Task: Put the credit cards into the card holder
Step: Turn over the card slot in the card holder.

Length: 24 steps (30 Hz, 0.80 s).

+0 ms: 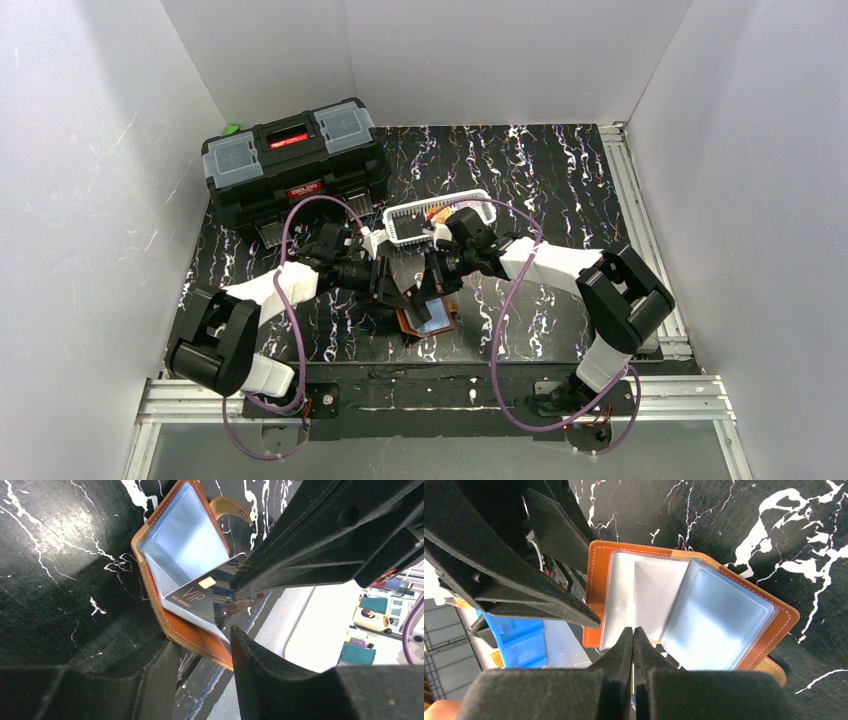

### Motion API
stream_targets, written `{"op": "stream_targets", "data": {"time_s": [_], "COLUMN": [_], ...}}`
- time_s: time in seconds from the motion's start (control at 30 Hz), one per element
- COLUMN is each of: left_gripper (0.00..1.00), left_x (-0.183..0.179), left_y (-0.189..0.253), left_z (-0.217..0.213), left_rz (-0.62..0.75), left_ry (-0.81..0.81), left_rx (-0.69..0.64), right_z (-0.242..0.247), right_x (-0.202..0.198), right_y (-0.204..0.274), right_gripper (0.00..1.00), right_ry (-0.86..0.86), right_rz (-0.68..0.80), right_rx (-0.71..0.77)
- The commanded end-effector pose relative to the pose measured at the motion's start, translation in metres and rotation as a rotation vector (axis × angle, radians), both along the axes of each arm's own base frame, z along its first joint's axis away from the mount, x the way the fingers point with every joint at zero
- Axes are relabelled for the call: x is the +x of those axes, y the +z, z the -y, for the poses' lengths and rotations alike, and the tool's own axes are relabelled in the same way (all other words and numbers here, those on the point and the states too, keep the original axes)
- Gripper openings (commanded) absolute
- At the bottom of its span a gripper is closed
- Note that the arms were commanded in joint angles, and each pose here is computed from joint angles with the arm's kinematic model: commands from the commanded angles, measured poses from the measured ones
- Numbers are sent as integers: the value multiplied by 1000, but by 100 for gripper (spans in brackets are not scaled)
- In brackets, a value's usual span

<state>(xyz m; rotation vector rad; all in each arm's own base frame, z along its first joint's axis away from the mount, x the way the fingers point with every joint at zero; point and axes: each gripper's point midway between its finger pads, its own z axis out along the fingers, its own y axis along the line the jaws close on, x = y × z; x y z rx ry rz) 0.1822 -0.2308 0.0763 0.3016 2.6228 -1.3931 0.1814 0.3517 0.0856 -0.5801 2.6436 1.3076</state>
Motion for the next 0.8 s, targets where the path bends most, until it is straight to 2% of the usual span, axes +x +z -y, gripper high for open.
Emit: {"op": "stream_targets", "data": {"time_s": [0.0,0.07,0.47,0.57,0.77], "left_gripper": [36,30,12,1,0], "left_x": [-2,-1,0,1,2], "left_y": [-10,-17,-33,-32,-29], "left_z": [-8,-12,-25,-23,-18], "left_rz": [32,44,63,65,44], "left_ry": [-14,-10,-18,-17,-2], "left_rx": [43,82,201,190,167], "right_z": [-9,-9,-8,-1,18], "right_x": [3,2,4,10,22], "right_y": [14,13,9,4,-11], "right_gripper": [1,1,1,1,1], "right_ry": [32,33,18,-24,-132], "right_rz": [35,30,15,13,-27], "right_rx": [51,52,45,31,64]}}
